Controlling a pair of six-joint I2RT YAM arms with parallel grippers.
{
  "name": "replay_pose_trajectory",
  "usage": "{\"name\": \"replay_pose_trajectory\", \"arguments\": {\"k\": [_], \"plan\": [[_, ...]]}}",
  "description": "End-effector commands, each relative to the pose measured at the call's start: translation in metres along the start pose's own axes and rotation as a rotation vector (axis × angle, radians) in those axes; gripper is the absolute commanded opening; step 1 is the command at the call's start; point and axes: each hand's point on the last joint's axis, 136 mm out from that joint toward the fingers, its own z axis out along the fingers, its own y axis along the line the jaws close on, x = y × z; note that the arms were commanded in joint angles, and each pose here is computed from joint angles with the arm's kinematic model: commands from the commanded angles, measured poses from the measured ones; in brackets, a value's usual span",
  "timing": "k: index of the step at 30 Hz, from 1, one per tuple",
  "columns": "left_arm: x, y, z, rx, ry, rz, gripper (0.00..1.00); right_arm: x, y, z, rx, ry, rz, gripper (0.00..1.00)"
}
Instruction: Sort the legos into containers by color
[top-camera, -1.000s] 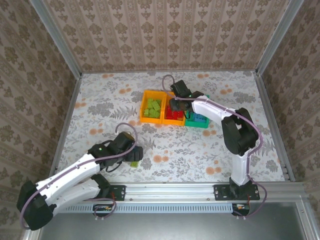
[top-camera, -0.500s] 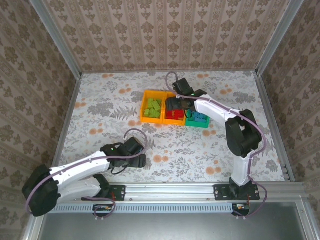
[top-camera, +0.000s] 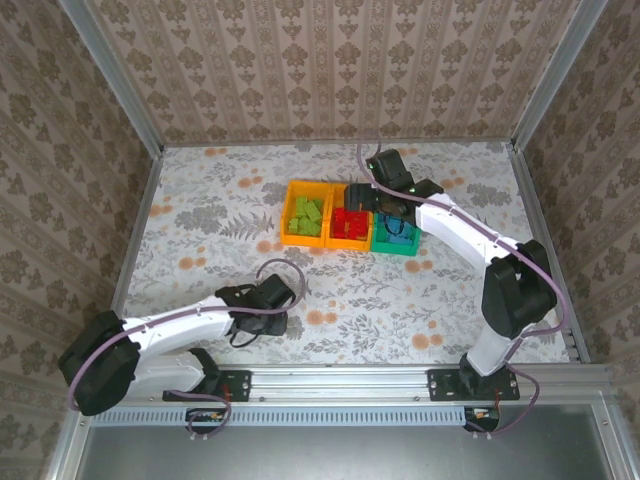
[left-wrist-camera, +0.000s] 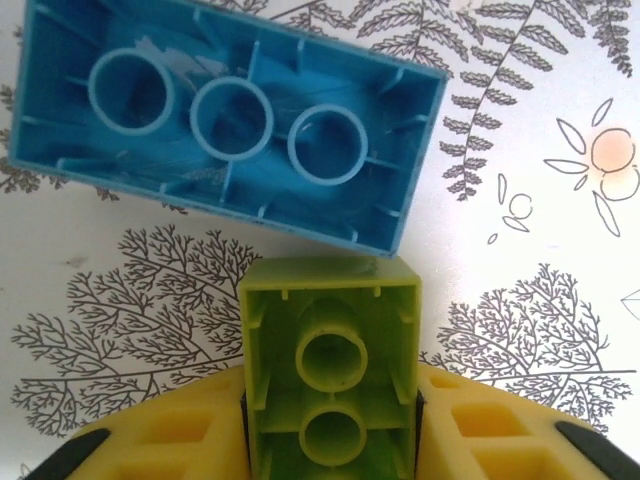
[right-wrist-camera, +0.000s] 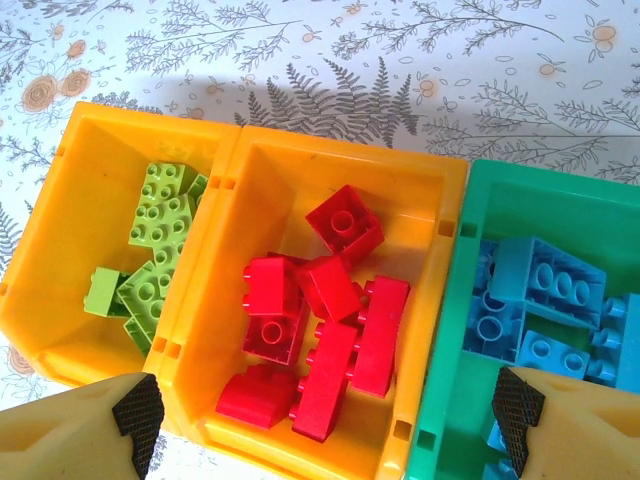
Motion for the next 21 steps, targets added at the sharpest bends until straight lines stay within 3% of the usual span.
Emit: {"name": "replay_pose_trajectory", "arguments": {"k": [1, 9, 14, 21], "plan": [[-0.004, -0.005, -0.003, 0.007, -0.002, 0.014, 0.31, -0.007, -0.005, -0.016, 0.006, -0.043, 0.023, 0.89], [-0.057, -0.019, -0.066, 0.062, -0.191, 0.033, 0.3, 0.017, 0.005, -0.025, -0.108, -0.069, -0.016, 0.88], [-0.107, -0.023, -0.109, 0.112, -0.325, 0.04, 0.31, 0.058, 0.024, -0.025, -0.168, -0.051, -0.122, 0.89], [-0.191, -0.026, -0.117, 0.234, -0.421, 0.017, 0.32, 0.123, 0.074, -0.027, -0.206, -0.051, -0.331, 0.89]]}}
